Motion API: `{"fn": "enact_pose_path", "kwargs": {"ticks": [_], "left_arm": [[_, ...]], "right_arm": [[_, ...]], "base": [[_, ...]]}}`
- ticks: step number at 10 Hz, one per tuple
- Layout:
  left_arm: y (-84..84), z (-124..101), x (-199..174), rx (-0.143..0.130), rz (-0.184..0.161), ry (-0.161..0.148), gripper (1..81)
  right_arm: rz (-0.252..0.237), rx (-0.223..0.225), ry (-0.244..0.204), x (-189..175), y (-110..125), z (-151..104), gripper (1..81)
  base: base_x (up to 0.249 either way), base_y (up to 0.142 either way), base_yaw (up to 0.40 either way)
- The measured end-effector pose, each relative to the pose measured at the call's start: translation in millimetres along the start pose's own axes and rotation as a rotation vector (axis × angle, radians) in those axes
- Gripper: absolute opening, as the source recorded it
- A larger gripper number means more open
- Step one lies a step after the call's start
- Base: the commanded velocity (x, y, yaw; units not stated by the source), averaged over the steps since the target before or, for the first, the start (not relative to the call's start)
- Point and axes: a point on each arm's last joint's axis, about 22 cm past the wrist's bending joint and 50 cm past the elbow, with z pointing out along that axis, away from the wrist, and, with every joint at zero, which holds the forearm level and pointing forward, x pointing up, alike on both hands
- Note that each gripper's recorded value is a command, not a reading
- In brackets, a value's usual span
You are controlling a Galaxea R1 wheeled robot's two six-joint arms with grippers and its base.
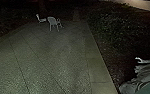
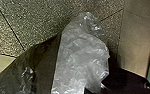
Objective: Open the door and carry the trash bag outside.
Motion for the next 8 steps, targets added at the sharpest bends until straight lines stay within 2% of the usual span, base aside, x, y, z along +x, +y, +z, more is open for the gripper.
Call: {"fn": "enact_pose_path", "kwargs": {"ticks": [2,3,6,7,8], "left_arm": [[9.2,-8,56,-0.003,-0.014,0.047,1.0],[2.8,-20,75,0.01,-0.03,0.068,1.0],[-40.7,-56,100,0.087,-0.123,0.089,1.0],[-50.5,-62,109,0.109,-0.14,0.085,1.0],[-53.0,-64,121,0.124,-0.146,0.084,1.0]], "right_arm": [[-0.023,0.002,-0.011,4,-2,1,81.1],[-0.05,0.005,-0.026,9,-4,3,81.1],[-0.124,0.01,-0.078,19,-6,7,81.1],[-0.129,0.009,-0.102,13,-5,8,81.1],[-0.129,0.012,-0.11,11,-6,8,81.1]], "base": [[0.0,0.0,0.0],[0.0,0.0,0.0],[0.0,0.0,0.0],[0.0,0.0,0.0],[0.0,0.0,0.0]]}}
